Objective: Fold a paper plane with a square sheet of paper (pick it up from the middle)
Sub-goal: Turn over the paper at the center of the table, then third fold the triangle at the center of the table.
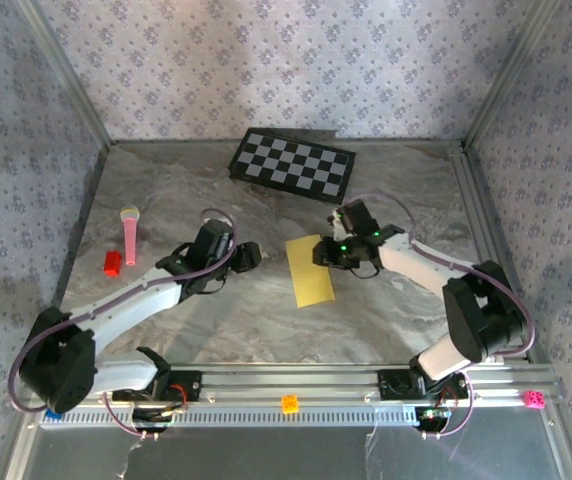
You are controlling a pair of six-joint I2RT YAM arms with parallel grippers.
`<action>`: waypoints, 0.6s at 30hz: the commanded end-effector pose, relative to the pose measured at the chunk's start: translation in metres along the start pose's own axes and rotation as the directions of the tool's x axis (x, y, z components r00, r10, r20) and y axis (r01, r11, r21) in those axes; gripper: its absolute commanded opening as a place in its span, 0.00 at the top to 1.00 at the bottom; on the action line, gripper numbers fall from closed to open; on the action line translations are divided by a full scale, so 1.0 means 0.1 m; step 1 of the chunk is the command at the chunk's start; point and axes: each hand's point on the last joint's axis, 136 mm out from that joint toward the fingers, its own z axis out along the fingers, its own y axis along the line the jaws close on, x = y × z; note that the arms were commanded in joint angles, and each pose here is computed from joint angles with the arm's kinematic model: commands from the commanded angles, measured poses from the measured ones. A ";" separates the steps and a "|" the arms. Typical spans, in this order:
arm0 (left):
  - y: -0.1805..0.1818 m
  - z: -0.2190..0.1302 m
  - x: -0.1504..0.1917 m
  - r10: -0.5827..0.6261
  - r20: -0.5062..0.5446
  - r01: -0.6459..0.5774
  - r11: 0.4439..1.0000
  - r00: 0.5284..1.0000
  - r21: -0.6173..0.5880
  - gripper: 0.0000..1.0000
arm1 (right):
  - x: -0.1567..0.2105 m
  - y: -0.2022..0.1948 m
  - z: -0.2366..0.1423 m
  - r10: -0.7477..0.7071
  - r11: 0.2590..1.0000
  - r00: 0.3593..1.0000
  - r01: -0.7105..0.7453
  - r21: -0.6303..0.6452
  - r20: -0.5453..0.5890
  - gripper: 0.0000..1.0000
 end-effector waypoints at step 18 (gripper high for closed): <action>-0.57 0.65 0.42 -0.016 -0.319 0.079 0.979 0.948 0.186 0.47 | 0.46 -0.37 0.30 0.209 0.939 0.963 -0.246 -0.240 -0.168 0.94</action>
